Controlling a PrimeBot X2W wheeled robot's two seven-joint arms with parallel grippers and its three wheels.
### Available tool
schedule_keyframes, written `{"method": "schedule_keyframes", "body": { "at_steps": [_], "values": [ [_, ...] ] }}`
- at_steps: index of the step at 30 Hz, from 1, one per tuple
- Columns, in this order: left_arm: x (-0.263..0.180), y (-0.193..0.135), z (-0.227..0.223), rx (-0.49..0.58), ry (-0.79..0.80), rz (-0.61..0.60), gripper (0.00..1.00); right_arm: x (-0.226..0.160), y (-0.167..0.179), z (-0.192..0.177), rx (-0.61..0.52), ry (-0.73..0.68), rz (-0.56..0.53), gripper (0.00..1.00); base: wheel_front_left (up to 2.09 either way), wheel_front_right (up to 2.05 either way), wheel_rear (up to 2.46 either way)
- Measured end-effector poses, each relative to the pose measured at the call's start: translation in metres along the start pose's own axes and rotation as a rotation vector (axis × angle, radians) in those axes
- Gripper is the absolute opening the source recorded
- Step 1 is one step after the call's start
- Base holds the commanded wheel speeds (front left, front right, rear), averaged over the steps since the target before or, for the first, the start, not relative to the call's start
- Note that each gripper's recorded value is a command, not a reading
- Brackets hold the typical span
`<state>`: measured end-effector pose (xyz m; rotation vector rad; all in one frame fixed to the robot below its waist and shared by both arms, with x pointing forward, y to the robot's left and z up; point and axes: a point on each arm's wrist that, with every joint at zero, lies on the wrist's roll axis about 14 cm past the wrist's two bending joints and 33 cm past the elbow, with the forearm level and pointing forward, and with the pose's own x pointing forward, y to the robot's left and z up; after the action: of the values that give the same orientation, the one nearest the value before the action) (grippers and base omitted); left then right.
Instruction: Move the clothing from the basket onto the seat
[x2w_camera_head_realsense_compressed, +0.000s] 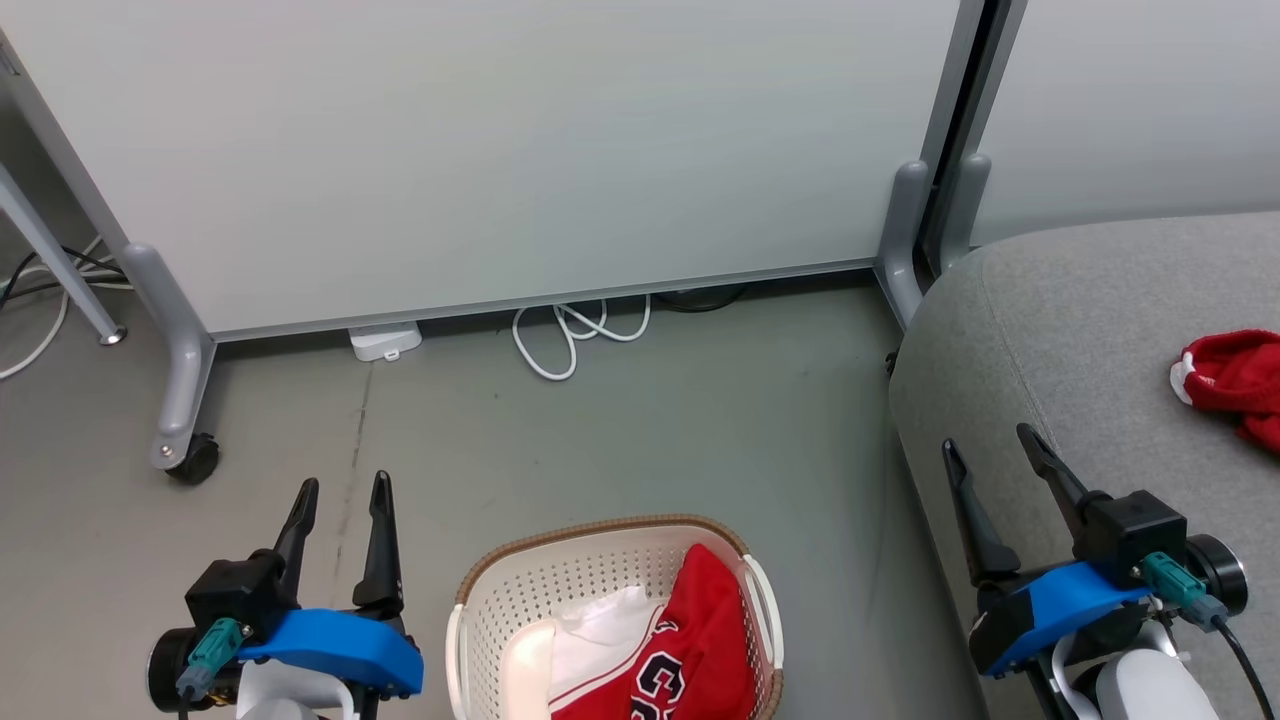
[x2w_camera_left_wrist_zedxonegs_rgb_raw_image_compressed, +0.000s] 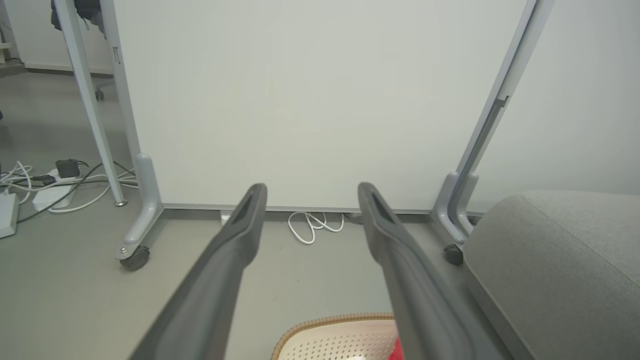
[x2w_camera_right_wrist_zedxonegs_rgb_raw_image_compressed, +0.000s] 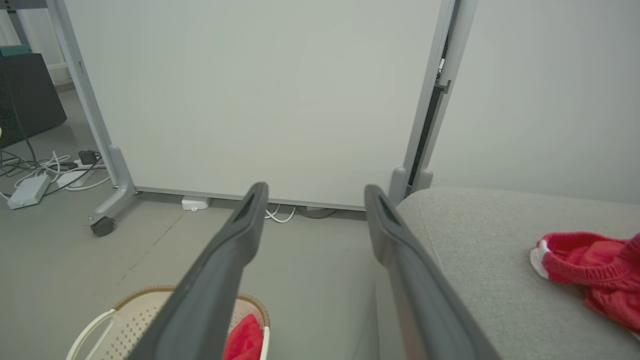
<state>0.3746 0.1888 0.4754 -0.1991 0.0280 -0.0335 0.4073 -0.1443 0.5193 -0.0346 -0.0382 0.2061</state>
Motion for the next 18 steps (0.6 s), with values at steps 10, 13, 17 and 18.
{"method": "schedule_keyframes", "body": {
  "at_steps": [10, 13, 17, 18],
  "values": [
    [0.008, -0.007, -0.014, -0.001, 0.042, -0.023, 1.00, 0.002, -0.002, -0.010, 0.005, 0.026, -0.003, 1.00, 0.00, 0.00, 0.00],
    [0.014, -0.012, -0.023, 0.000, 0.069, -0.039, 1.00, 0.005, -0.001, -0.012, 0.007, 0.030, 0.002, 1.00, 0.00, 0.00, 0.00],
    [0.025, -0.022, -0.040, -0.001, 0.122, -0.071, 1.00, 0.013, -0.001, -0.013, 0.008, 0.030, 0.009, 1.00, 0.00, 0.00, 0.00],
    [0.028, -0.026, -0.046, -0.001, 0.142, -0.085, 1.00, 0.015, -0.001, -0.014, 0.008, 0.033, 0.010, 1.00, 0.00, 0.00, 0.00]
  ]
}}
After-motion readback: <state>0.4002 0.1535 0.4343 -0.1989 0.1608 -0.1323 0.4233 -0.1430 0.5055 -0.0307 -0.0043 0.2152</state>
